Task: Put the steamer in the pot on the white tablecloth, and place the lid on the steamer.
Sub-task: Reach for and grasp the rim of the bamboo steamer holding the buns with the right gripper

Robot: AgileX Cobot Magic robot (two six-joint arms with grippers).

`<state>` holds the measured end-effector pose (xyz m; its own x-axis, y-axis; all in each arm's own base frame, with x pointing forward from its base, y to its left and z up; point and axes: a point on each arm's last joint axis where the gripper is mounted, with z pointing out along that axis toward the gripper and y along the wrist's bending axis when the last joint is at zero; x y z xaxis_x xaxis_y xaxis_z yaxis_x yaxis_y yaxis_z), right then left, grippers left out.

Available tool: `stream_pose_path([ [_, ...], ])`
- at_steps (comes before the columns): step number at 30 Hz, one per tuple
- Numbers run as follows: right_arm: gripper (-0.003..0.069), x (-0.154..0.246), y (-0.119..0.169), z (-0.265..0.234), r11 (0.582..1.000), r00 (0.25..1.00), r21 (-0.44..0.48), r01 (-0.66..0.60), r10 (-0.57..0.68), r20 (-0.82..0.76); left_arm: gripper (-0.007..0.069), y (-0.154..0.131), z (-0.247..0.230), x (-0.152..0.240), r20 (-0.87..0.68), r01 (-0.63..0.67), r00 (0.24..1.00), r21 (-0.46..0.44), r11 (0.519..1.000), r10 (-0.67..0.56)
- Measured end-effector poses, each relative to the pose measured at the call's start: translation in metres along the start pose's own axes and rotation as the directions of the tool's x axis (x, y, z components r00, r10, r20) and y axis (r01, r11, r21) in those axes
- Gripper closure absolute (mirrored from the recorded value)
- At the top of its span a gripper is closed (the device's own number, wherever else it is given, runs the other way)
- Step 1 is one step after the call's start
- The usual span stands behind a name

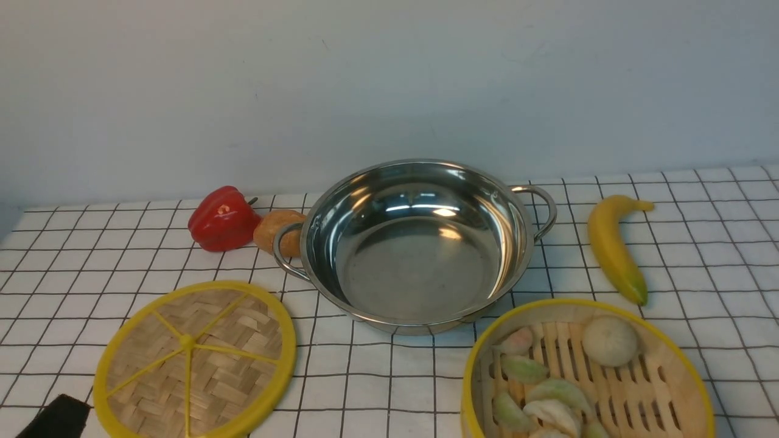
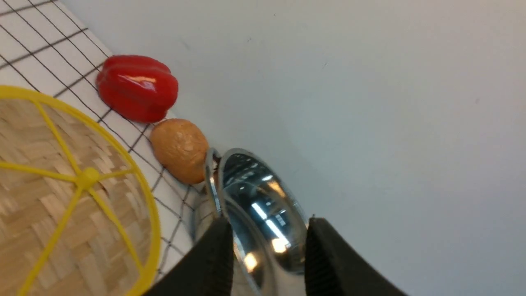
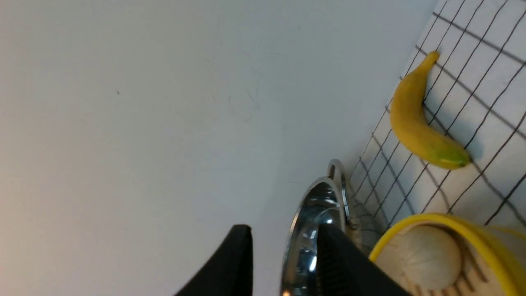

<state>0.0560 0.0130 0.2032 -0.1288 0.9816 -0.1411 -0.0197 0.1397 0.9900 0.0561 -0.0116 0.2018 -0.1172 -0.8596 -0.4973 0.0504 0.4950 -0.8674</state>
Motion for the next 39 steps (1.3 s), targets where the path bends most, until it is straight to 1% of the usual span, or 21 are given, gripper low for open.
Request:
stream_pose_path([
  [2, 0.0419, 0.000, 0.002, 0.000, 0.999, 0.999, -0.013, -0.032, 0.032, 0.001, 0.0382, -0.001, 0.000, -0.002, 0.020, 0.064, 0.998, 0.012, 0.998, -0.064],
  [4, 0.0419, -0.005, 0.019, -0.003, 0.996, 0.998, -0.080, -0.046, 0.049, 0.036, 0.0382, -0.006, -0.001, -0.009, 0.068, 0.123, 0.990, 0.043, 0.991, -0.126],
  [9, 0.0419, -0.013, 0.059, -0.013, 0.969, 0.981, -0.187, 0.163, -0.140, 0.131, 0.0382, -0.036, -0.009, -0.030, 0.192, -0.067, 0.980, 0.109, 0.992, 0.045],
  [10, 0.0419, -0.015, 0.077, -0.019, 0.935, 0.956, -0.224, 0.274, -0.240, 0.168, 0.0382, -0.049, -0.014, -0.038, 0.237, -0.176, 0.961, 0.120, 0.977, 0.144],
  [12, 0.0419, -0.015, 0.088, -0.023, 0.900, 0.925, -0.238, 0.366, -0.324, 0.198, 0.0382, -0.059, -0.017, -0.043, 0.264, -0.252, 0.941, 0.129, 0.959, 0.211],
  [15, 0.0419, -0.009, 0.121, -0.035, 0.758, 0.812, -0.290, 0.583, -0.539, 0.223, 0.0382, -0.083, -0.016, -0.054, 0.261, -0.399, 0.895, 0.108, 0.911, 0.361],
  [17, 0.0419, -0.005, 0.131, -0.035, 0.703, 0.767, -0.308, 0.640, -0.611, 0.199, 0.0382, -0.091, -0.010, -0.053, 0.196, -0.457, 0.880, 0.106, 0.883, 0.432],
  [18, 0.0419, -0.004, 0.132, -0.035, 0.696, 0.760, -0.311, 0.647, -0.620, 0.194, 0.0382, -0.090, -0.008, -0.052, 0.181, -0.458, 0.881, 0.105, 0.883, 0.436],
  [19, 0.0419, 0.002, 0.140, -0.032, 0.637, 0.708, -0.342, 0.691, -0.692, 0.140, 0.0382, -0.097, 0.003, -0.050, 0.075, -0.523, 0.853, 0.112, 0.845, 0.517],
  [20, 0.0419, 0.004, 0.142, -0.031, 0.624, 0.696, -0.351, 0.698, -0.708, 0.124, 0.0382, -0.099, 0.005, -0.048, 0.048, -0.530, 0.848, 0.095, 0.843, 0.528],
  [22, 0.0419, 0.013, 0.149, -0.022, 0.581, 0.636, -0.409, 0.704, -0.772, -0.003, 0.0382, -0.106, 0.024, -0.042, -0.170, -0.578, 0.781, 0.168, 0.799, 0.601],
  [24, 0.0419, 0.021, 0.150, -0.009, 0.596, 0.599, -0.450, 0.665, -0.786, -0.156, 0.0386, -0.110, 0.040, -0.038, -0.338, -0.593, 0.704, 0.205, 0.779, 0.625],
  [25, 0.0419, 0.023, 0.149, -0.008, 0.597, 0.590, -0.459, 0.658, -0.787, -0.178, 0.0386, -0.112, 0.042, -0.039, -0.349, -0.599, 0.692, 0.210, 0.772, 0.632],
  [27, 0.0419, 0.028, 0.143, 0.008, 0.641, 0.545, -0.459, 0.615, -0.766, -0.340, 0.0391, -0.112, 0.060, -0.036, -0.521, -0.604, 0.583, 0.235, 0.762, 0.623],
  [28, 0.0419, 0.031, 0.136, 0.018, 0.677, 0.507, -0.445, 0.587, -0.735, -0.450, 0.0396, -0.114, 0.070, -0.037, -0.595, -0.605, 0.526, 0.241, 0.759, 0.608],
  [29, 0.0419, 0.032, 0.135, 0.019, 0.678, 0.496, -0.441, 0.588, -0.733, -0.465, 0.0396, -0.112, 0.073, -0.036, -0.624, -0.599, 0.507, 0.241, 0.764, 0.595],
  [30, 0.0419, 0.034, 0.123, 0.030, 0.710, 0.436, -0.404, 0.577, -0.686, -0.583, 0.0396, -0.111, 0.086, -0.038, -0.707, -0.608, 0.428, 0.236, 0.758, 0.563],
  [32, 0.0419, 0.034, 0.110, 0.041, 0.741, 0.377, -0.339, 0.580, -0.613, -0.694, 0.0396, -0.106, 0.098, -0.039, -0.783, -0.623, 0.341, 0.226, 0.749, 0.520],
  [35, 0.0419, 0.029, 0.086, 0.057, 0.751, 0.321, -0.178, 0.636, -0.467, -0.824, 0.0396, -0.103, 0.112, -0.045, -0.848, -0.659, 0.246, 0.209, 0.722, 0.470],
  [38, 0.0419, 0.021, 0.064, 0.068, 0.704, 0.309, -0.020, 0.710, -0.337, -0.889, 0.0396, -0.097, 0.122, -0.050, -0.879, -0.707, 0.186, 0.192, 0.681, 0.440],
  [39, 0.0419, 0.020, 0.062, 0.069, 0.692, 0.302, -0.012, 0.722, -0.332, -0.894, 0.0396, -0.097, 0.122, -0.051, -0.880, -0.710, 0.181, 0.191, 0.678, 0.438],
])
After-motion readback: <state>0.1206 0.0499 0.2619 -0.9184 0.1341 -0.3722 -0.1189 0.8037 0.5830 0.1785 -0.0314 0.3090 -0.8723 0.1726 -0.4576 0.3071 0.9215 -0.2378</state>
